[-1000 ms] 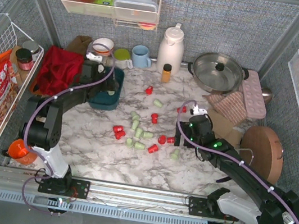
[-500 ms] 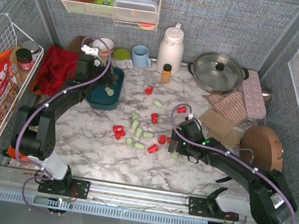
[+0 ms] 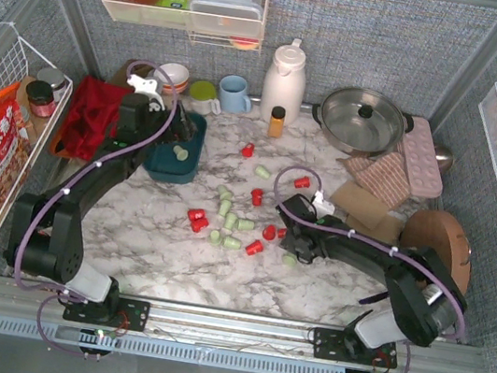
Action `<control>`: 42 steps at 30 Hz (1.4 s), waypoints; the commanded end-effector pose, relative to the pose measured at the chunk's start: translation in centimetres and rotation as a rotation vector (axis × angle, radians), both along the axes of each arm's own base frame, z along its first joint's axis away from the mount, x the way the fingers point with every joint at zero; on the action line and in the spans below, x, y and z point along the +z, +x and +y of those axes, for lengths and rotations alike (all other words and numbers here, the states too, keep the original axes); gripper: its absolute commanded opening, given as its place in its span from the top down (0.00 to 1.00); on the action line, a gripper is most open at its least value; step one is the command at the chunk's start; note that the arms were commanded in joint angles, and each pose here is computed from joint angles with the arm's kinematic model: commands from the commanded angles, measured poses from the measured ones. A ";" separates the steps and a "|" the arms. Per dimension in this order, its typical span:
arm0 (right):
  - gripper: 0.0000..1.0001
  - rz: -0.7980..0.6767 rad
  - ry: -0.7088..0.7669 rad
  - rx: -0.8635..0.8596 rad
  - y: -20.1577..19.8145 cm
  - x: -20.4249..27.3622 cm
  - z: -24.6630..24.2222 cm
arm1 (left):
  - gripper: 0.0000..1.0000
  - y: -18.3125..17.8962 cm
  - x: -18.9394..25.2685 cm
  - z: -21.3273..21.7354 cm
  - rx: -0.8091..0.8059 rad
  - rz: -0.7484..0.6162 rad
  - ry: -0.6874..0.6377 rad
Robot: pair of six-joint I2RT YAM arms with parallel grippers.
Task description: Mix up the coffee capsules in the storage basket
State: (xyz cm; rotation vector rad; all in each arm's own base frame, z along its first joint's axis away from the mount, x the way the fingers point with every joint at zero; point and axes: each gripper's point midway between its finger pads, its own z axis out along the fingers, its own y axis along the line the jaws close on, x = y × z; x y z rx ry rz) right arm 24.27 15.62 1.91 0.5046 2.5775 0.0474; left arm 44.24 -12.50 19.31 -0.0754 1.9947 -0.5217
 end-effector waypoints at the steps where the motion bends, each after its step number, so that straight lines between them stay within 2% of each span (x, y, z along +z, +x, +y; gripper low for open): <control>1: 0.57 0.064 -0.062 -0.080 -0.5 -0.4 -0.7 | 0.01 0.2 1.7 -0.1 -0.003 -0.064 -0.029; 8: 0.56 0.132 -0.129 -0.079 -0.9 -0.7 -0.5 | 0.01 0.1 2.4 0.0 0.002 -0.080 -0.033; 16: 0.53 0.134 -0.130 -0.081 -1.2 -0.6 -0.1 | 0.01 0.1 2.4 0.2 0.005 -0.082 -0.036; 24: 0.55 0.127 -0.134 -0.083 -1.7 -0.2 -0.3 | 0.01 0.1 2.3 0.3 0.008 -0.081 -0.037; 29: 0.60 0.123 -0.131 -0.079 -1.9 -0.2 -0.2 | 0.01 0.1 2.0 0.1 0.004 -0.071 -0.049; 33: 0.80 0.111 -0.121 -0.072 -1.7 0.0 0.0 | 0.01 0.1 1.8 -0.2 -0.003 -0.060 -0.065; 38: 0.82 0.091 -0.124 -0.054 -1.3 0.6 0.0 | 0.01 0.0 2.0 -0.2 -0.003 -0.063 -0.067; 42: 0.82 0.027 -0.125 0.049 0.2 2.2 0.8 | 0.01 -0.2 2.1 -0.7 -0.034 -0.073 -0.080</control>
